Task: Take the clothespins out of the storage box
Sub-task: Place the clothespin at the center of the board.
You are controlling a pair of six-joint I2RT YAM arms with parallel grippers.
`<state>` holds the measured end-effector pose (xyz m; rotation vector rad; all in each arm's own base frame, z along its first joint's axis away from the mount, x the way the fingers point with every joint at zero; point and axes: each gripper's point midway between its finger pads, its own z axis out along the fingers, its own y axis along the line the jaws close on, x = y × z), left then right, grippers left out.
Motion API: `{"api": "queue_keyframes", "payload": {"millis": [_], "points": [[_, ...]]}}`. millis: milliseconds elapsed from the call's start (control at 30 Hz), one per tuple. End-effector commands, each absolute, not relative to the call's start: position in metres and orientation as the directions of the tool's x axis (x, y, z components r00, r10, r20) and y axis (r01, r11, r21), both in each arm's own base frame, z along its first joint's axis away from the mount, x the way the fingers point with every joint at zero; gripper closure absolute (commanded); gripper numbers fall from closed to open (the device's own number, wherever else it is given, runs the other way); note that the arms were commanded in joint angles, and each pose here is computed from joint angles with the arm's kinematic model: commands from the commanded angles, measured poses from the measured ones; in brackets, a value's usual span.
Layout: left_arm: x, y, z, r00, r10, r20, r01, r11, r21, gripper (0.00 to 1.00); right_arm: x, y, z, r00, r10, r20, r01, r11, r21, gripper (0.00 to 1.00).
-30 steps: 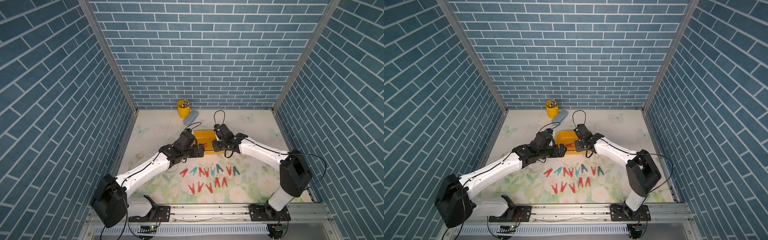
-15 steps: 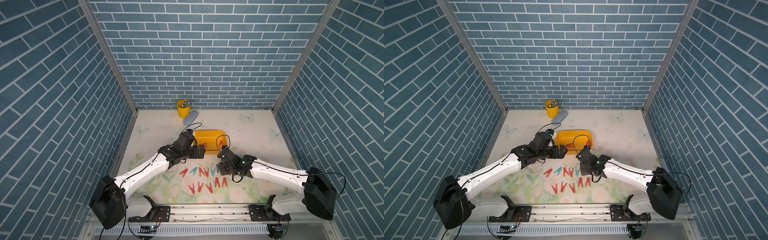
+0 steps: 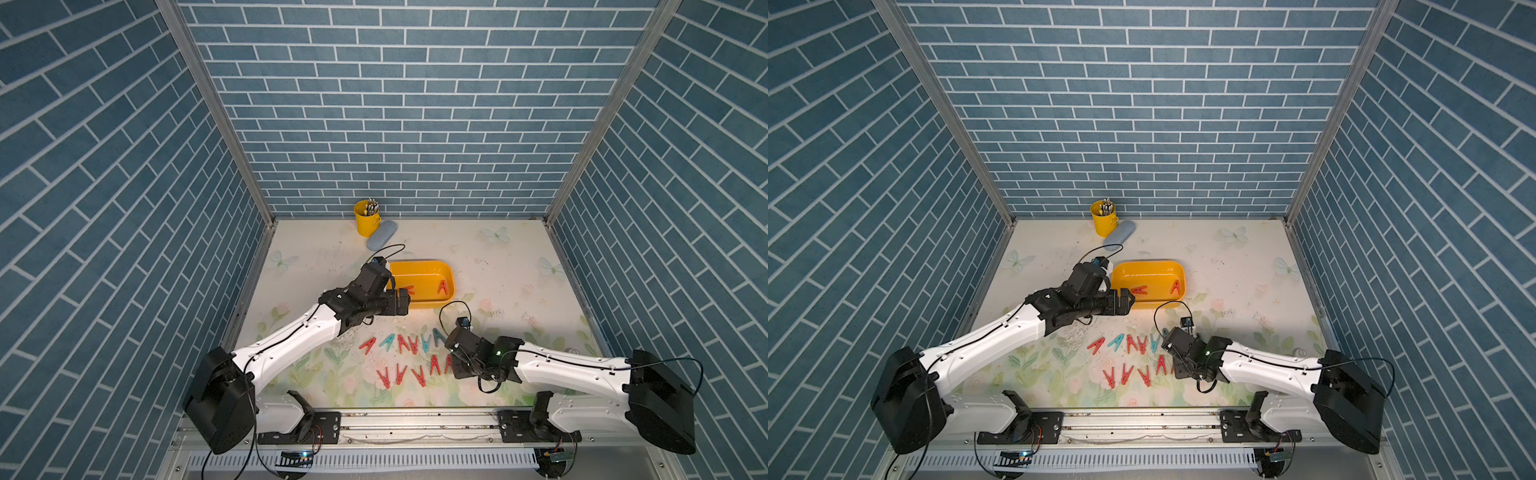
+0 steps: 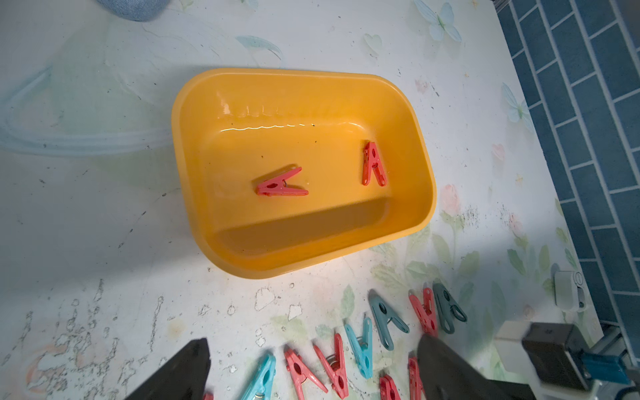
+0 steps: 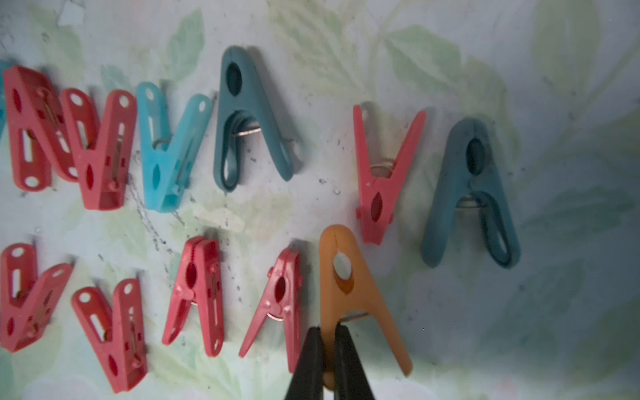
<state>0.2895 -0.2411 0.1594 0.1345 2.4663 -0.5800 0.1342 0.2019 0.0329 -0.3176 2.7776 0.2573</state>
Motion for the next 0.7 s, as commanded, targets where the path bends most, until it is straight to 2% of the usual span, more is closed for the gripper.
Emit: {"api": "queue_keyframes", "payload": {"millis": [0, 333, 400, 467, 500, 567, 667], "points": [[0.298, -0.24, 0.167, -0.809, -0.045, -0.586, 0.213, 0.907, -0.364, 0.01, 0.126, 0.2, 0.031, -0.931, -0.142, -0.338, -0.207, 0.964, 0.165, 0.95], [0.302, -0.244, 0.165, -0.812, -0.035, -0.583, 0.22, 0.906, -0.361, 0.0, 0.104, 0.187, 0.013, -0.946, -0.136, -0.296, -0.187, 0.97, 0.152, 0.94], [0.303, -0.245, 0.165, -0.812, -0.032, -0.583, 0.222, 0.907, -0.359, 0.0, 0.104, 0.187, 0.012, -0.945, -0.136, -0.298, -0.187, 0.971, 0.151, 0.89], [0.304, -0.246, 0.166, -0.812, -0.031, -0.583, 0.223, 0.907, -0.359, 0.01, 0.105, 0.188, 0.014, -0.942, -0.137, -0.305, -0.19, 0.97, 0.151, 0.75], [0.304, -0.246, 0.166, -0.812, -0.029, -0.583, 0.224, 0.906, -0.358, 0.0, 0.106, 0.19, 0.016, -0.941, -0.135, -0.31, -0.191, 0.969, 0.156, 0.72], [0.305, -0.247, 0.166, -0.813, -0.027, -0.581, 0.224, 0.908, -0.355, 0.0, 0.108, 0.192, 0.021, -0.938, -0.135, -0.321, -0.195, 0.967, 0.164, 0.67], [0.307, -0.248, 0.165, -0.815, -0.024, -0.579, 0.221, 0.911, -0.348, 0.0, 0.112, 0.193, 0.03, -0.93, -0.133, -0.343, -0.198, 0.967, 0.159, 0.65]]}}
